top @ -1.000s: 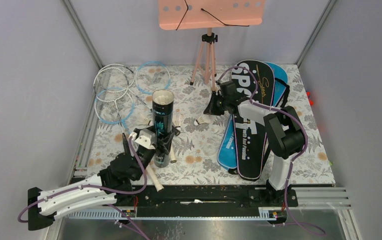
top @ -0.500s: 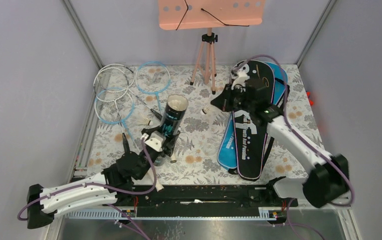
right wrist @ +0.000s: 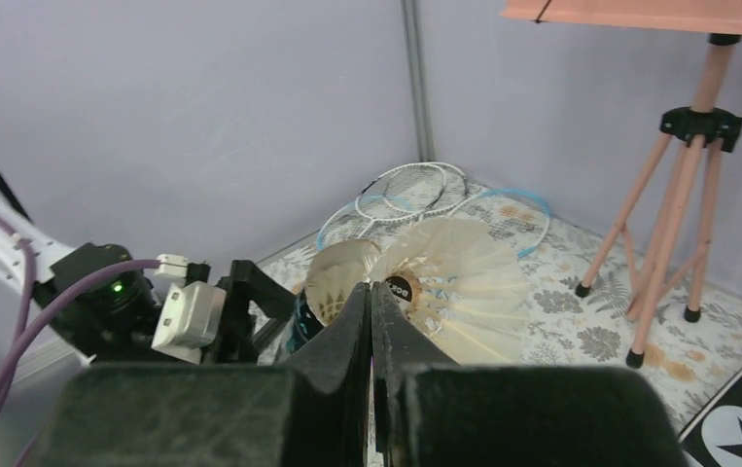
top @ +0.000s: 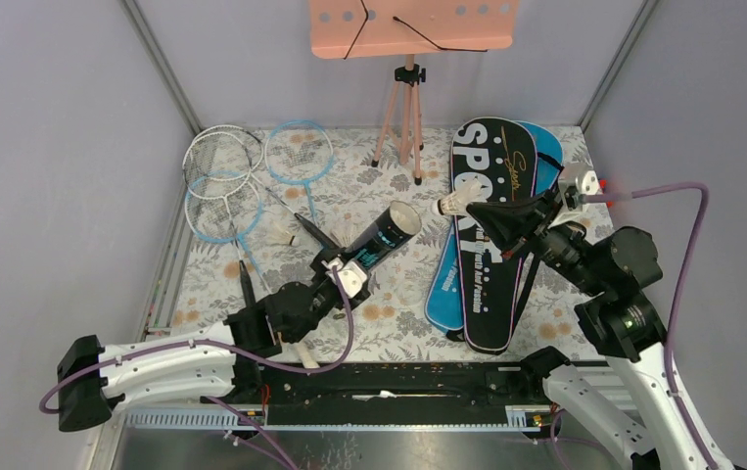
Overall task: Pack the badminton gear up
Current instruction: Pick up the shuttlecock at the center of the board, then place the shuttlecock at the shuttle tube.
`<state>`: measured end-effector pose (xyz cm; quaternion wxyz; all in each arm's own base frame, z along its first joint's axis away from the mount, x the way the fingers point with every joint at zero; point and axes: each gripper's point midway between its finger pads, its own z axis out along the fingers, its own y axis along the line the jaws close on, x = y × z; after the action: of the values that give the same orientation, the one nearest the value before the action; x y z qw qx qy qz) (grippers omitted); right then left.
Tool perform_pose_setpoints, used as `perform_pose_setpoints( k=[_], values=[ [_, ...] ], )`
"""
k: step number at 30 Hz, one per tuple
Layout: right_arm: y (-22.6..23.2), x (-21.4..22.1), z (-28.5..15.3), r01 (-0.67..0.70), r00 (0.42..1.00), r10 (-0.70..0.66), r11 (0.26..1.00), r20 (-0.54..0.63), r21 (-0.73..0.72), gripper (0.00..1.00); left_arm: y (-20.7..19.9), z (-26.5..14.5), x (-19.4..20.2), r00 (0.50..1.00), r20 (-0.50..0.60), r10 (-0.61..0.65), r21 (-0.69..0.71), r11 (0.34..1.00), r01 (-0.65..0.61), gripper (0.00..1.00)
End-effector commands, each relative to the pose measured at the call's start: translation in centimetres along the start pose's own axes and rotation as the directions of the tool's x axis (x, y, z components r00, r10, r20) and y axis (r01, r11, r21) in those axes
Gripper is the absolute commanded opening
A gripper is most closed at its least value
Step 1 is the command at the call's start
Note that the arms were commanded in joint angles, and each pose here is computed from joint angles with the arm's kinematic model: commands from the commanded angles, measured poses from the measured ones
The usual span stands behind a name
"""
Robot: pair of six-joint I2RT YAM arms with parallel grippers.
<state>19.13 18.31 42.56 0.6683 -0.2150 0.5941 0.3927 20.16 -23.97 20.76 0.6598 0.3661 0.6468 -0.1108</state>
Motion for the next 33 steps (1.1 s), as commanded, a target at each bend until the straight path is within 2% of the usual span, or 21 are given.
perform_pose_setpoints(
  k=[1, 9, 20, 26, 33],
  values=[
    [2.1, 1.2, -0.1, -0.011, 0.998, 0.002, 0.991, -0.065, -0.130, 0.00, -0.3, 0.4, -4.4, 0.993, 0.115, -0.025, 0.047, 0.999, 0.020, 0.00],
    [4.3, 2.4, 1.2, -0.073, 0.991, 0.035, 0.948, -0.128, -0.310, 0.00, -1.0, 0.4, -4.6, 0.992, 0.128, -0.022, 0.086, 0.996, 0.011, 0.00],
    [4.0, 6.9, 2.8, -0.270, 0.934, 0.169, 0.912, -0.315, -0.308, 0.00, -1.8, 0.3, -5.1, 0.984, 0.175, -0.035, 0.130, 0.991, 0.012, 0.00],
    [4.8, 10.8, 3.4, -0.351, 0.883, 0.194, 0.878, -0.427, -0.325, 0.00, -2.1, 0.2, -5.4, 0.980, 0.194, -0.042, 0.144, 0.989, 0.014, 0.00],
    [6.6, 13.5, 3.9, -0.374, 0.836, 0.167, 0.870, -0.522, -0.321, 0.00, -2.7, -0.1, -5.6, 0.976, 0.211, -0.055, 0.181, 0.983, 0.017, 0.00]
  ],
)
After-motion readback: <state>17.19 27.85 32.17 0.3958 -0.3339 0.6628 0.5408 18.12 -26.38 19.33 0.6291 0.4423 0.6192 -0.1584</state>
